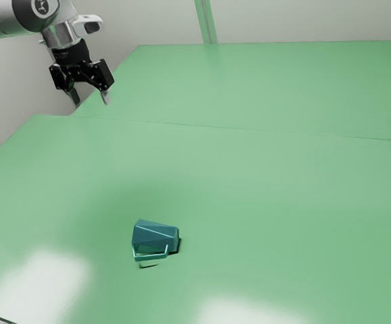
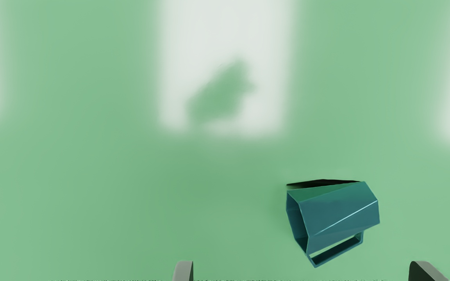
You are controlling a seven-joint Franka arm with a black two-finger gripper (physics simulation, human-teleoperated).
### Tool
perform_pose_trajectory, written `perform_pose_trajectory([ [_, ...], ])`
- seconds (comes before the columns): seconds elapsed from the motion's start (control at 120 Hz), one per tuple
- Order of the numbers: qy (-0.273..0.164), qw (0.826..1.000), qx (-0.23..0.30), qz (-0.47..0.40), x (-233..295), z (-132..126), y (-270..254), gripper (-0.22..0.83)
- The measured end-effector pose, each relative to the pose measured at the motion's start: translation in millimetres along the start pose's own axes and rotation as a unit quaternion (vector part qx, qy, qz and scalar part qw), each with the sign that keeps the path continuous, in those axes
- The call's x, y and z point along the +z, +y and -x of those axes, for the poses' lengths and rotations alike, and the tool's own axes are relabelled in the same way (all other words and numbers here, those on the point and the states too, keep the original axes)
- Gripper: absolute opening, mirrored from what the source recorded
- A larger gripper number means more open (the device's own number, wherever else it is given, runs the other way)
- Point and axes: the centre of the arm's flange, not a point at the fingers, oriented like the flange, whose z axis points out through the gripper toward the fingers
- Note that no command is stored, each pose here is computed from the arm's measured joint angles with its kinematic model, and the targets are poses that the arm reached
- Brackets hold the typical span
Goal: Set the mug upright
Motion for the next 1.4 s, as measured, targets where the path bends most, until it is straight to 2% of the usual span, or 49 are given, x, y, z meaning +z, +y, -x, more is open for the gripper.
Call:
perform_pose_trajectory([
  [0.208, -0.018, 1.000, 0.014, 0.002, 16.4, 5.7, 6.2, 0.61],
  [0.358, -0.063, 0.989, -0.019, 0.130, 101.4, 43.7, -34.6, 0.61],
  [0.425, -0.079, 0.975, -0.050, 0.201, 154.0, 56.7, -60.8, 0.61],
  [0.492, -0.083, 0.953, -0.092, 0.276, 208.9, 77.1, -92.4, 0.61],
  [0.6, -0.053, 0.915, -0.155, 0.368, 266.7, 114.2, -143.2, 0.62],
  [0.7, -0.019, 0.888, -0.184, 0.421, 302.1, 141.4, -164.3, 0.62],
  [0.825, 0.010, 0.878, -0.157, 0.452, 328.1, 150.4, -148.4, 0.62],
  [1.133, 0.045, 0.873, -0.020, 0.486, 354.4, 141.3, -66.6, 0.62],
  [1.275, 0.074, 0.863, -0.012, 0.500, 363.7, 148.9, -67.2, 0.62],
  [1.4, 0.110, 0.855, -0.036, 0.506, 365.9, 148.9, -84.7, 0.62],
])
